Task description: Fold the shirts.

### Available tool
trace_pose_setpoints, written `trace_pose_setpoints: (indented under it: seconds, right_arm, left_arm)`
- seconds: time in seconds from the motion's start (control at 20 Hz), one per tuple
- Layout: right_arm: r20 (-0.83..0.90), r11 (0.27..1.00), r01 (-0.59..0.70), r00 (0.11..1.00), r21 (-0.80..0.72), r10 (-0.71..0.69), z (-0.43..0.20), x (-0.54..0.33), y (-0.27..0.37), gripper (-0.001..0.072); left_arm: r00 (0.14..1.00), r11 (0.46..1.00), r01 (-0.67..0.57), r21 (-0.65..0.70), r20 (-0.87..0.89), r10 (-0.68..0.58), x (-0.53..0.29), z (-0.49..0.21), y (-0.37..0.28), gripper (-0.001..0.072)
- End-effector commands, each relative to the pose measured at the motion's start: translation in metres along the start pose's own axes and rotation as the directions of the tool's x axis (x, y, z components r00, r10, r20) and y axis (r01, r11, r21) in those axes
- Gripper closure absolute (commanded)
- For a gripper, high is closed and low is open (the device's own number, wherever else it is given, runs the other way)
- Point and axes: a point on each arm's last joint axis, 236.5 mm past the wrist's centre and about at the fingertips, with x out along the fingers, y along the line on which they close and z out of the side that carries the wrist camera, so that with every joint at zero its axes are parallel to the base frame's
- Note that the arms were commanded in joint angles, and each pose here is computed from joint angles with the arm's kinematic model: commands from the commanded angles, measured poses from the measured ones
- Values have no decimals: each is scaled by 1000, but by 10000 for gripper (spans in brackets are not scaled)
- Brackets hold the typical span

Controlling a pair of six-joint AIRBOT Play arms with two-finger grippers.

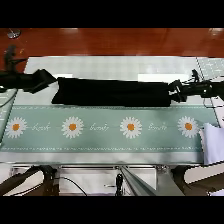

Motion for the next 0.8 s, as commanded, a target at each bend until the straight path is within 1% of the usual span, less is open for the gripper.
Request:
trace_pose_setpoints:
  seconds: [0.0, 0.05, 0.1, 0.15, 0.2, 0.25, 0.35, 0.45, 0.6, 0.75]
  right_arm:
    - [-32, 998, -43, 999, -38, 42, -10, 29, 24, 143]
    - [-38, 998, -47, 998, -45, 46, -11, 28, 29, 219]
    - [-58, 996, -61, 997, -67, 57, -15, 23, 36, 633]
    - [-65, 993, -70, 996, -95, 64, -17, 14, 40, 691]
    - [-62, 991, -55, 997, -122, 48, -18, 3, 41, 691]
    - [-62, 990, -21, 998, -141, 12, -22, -10, 38, 691]
    - [-73, 971, 72, 993, -229, -91, -36, -41, 32, 691]
    - [-30, 942, 139, 987, -306, -155, -56, -71, 38, 691]
    - [111, 914, 165, 985, -371, -133, -95, -110, 65, 691]
    - [223, 905, 169, 971, -390, -84, -141, -141, 86, 691]
  left_arm:
    - [992, 990, 125, 59, -40, -122, 20, -29, -53, 7]
    - [989, 988, 137, 72, -66, -132, 28, -37, -61, 25]
    - [986, 986, 146, 82, -92, -139, 35, -44, -67, 207]
    - [982, 984, 156, 89, -117, -146, 42, -51, -73, 458]
    - [979, 982, 165, 95, -138, -152, 47, -58, -78, 692]
    - [976, 979, 176, 100, -151, -160, 52, -62, -84, 683]
    - [970, 973, 203, 114, -160, -183, 61, -68, -101, 683]
    - [965, 961, 229, 156, -163, -203, 74, -73, -127, 684]
    - [948, 934, 282, 219, -214, -236, 104, -89, -175, 684]
    - [915, 906, 337, 256, -314, -252, 147, -118, -221, 684]
